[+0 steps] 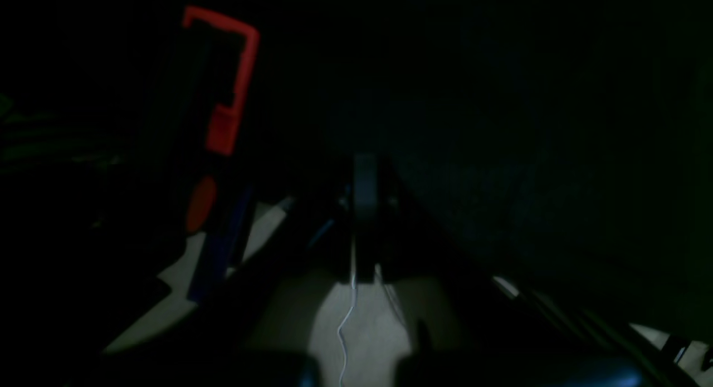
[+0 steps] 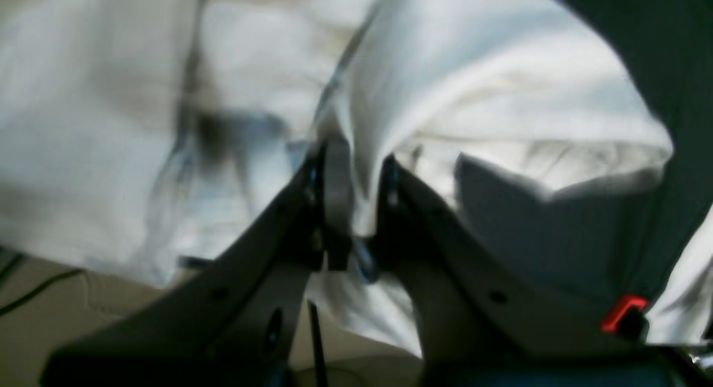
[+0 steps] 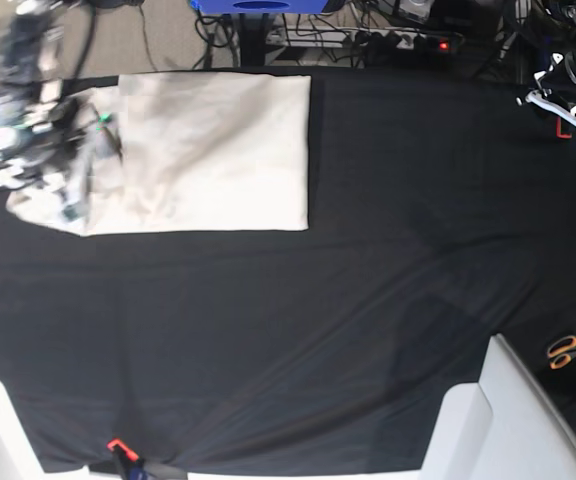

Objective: Fold the T-shirt properly
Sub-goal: 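Fold the held shirt section over the stack with the right gripper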

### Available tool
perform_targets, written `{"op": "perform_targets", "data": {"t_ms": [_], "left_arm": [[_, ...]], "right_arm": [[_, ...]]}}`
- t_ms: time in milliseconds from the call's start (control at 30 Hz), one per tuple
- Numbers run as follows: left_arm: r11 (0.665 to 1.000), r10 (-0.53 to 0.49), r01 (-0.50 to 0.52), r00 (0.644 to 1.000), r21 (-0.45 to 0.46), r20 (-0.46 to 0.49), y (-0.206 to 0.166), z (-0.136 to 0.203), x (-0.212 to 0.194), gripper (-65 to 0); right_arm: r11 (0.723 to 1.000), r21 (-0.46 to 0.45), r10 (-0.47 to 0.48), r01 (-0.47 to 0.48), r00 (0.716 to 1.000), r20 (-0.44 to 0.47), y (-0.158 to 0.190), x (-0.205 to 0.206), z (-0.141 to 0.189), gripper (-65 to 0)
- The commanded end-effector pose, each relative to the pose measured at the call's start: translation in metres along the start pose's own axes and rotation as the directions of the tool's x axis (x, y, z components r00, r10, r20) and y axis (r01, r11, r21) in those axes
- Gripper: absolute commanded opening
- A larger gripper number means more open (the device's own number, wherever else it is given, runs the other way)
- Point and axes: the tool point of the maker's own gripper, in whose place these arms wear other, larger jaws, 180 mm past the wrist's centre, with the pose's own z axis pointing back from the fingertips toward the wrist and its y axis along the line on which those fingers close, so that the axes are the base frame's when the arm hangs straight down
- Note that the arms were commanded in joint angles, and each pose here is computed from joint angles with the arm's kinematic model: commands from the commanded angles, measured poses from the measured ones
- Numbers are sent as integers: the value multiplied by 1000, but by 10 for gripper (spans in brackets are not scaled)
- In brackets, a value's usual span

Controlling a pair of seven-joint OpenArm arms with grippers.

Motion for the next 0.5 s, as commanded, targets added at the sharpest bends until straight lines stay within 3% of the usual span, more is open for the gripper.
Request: {"op": "perform_targets", "data": {"t_ms": [0, 167, 300, 467], "left_arm": [[1000, -15, 14, 999, 13, 37, 7, 6, 14, -650], [1000, -15, 15, 999, 15, 33, 7, 6, 12, -650], [1000, -16, 15, 999, 15, 32, 8, 6, 11, -650], [1000, -12, 12, 999, 12, 35, 7, 6, 12, -650]], "right_arm": [[999, -45, 30, -28, 999, 31, 0, 14, 8, -642], [975, -140, 176, -171, 984, 19, 39, 36, 24, -642], [965, -184, 202, -186, 977, 71, 71, 55, 34, -642], [964, -161, 234, -213, 964, 124, 117, 72, 50, -642]]}}
